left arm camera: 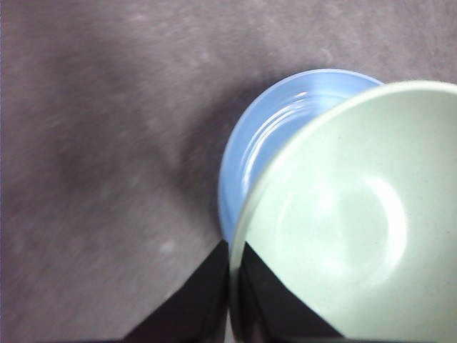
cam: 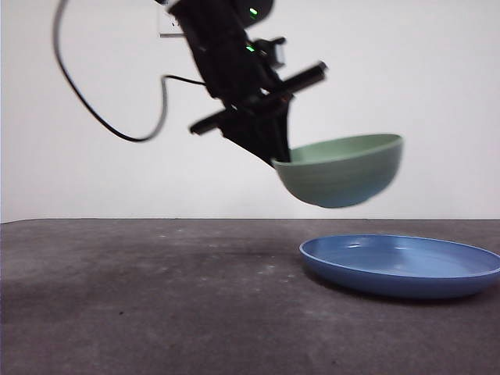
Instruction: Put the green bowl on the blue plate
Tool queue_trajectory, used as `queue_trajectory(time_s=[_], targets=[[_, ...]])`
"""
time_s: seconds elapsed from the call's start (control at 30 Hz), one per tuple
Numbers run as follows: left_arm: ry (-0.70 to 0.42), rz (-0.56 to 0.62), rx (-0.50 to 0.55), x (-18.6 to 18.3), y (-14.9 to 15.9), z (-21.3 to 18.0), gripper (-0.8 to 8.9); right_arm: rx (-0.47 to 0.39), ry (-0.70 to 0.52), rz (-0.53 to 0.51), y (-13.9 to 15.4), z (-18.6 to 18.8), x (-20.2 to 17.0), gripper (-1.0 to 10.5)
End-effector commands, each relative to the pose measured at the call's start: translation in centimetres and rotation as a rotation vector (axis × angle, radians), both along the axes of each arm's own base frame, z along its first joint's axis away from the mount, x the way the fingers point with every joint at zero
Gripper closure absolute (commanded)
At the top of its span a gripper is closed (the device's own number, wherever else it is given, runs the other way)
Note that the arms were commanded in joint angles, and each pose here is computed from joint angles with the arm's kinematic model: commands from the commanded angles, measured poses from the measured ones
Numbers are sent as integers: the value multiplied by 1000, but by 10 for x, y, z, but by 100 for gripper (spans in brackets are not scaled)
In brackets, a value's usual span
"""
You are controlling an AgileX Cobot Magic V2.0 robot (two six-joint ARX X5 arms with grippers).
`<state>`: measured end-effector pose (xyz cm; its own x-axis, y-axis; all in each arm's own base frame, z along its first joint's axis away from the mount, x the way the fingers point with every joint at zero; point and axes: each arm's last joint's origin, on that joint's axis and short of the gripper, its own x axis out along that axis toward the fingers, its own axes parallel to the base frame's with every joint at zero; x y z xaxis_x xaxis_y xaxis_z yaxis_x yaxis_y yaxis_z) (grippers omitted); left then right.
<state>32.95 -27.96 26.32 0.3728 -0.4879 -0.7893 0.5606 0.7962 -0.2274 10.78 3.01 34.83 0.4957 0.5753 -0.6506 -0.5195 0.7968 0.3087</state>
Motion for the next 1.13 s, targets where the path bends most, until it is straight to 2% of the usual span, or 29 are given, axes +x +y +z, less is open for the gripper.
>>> queue_trajectory(time_s=[0.03, 0.33, 0.67, 0.73, 0.83, 0.9, 1.13], targets=[[8, -24, -6, 7, -22, -8, 803, 9, -12, -4, 1, 5, 1, 639], [49, -59, 31, 24, -62, -46, 803, 13, -6, -8, 1, 5, 1, 639], [92, -62, 70, 27, -65, -64, 802, 16, -3, -14, 0, 5, 1, 639], [99, -63, 77, 26, -65, -64, 760, 16, -4, -14, 0, 5, 1, 639], [109, -64, 85, 25, -65, -65, 631, 16, -4, -14, 0, 5, 1, 639], [113, -64, 88, 25, -65, -65, 582, 16, -4, -14, 0, 5, 1, 639], [105, -68, 82, 21, -63, -53, 563, 15, -4, -14, 0, 5, 1, 639]])
